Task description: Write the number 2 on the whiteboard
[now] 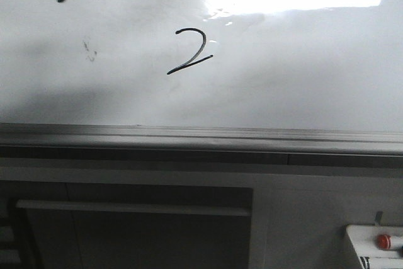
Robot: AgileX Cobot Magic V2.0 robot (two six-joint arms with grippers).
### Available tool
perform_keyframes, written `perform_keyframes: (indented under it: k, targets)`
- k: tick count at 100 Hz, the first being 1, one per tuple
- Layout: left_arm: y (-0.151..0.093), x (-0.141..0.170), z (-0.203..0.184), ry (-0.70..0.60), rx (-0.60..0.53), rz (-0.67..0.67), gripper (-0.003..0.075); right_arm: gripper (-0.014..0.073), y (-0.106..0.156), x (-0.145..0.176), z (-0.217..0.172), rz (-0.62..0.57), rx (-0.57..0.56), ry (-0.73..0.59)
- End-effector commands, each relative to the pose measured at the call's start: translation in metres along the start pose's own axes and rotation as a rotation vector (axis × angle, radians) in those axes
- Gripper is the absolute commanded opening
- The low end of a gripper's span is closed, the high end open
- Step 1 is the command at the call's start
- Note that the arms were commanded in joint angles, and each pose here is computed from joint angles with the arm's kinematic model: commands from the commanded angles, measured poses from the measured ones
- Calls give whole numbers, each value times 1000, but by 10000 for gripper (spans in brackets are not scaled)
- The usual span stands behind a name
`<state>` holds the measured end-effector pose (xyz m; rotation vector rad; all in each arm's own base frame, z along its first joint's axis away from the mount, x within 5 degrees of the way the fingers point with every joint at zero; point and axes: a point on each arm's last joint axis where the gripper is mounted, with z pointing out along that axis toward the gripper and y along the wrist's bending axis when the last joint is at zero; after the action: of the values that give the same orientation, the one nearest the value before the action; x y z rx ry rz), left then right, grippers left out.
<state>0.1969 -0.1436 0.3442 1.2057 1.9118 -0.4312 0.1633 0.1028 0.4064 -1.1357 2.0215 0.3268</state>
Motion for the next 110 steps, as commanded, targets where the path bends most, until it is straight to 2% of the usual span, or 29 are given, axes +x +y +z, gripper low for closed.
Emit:
perform_keyframes:
  k: [1,20,31,81,91,110]
  targets:
    - [15,0,-26,-123,-187,-125,81,358,-5,4,-24,121,109,-62]
    - [38,43,-40,-177,-410,-420,81,358,1,21,-36,157,164,-89]
    - [48,64,-35,-169,-465,-532,81,358,3,27,-33,162,156,-75]
    - [72,84,1,-62,-469,-601,87,358,3,27,-31,175,149,-74]
    - [73,84,4,-45,-450,-606,149,358,3,28,-31,175,148,-73]
    - [73,83,3,-44,-451,-598,352,352,3,28,-31,213,148,-75]
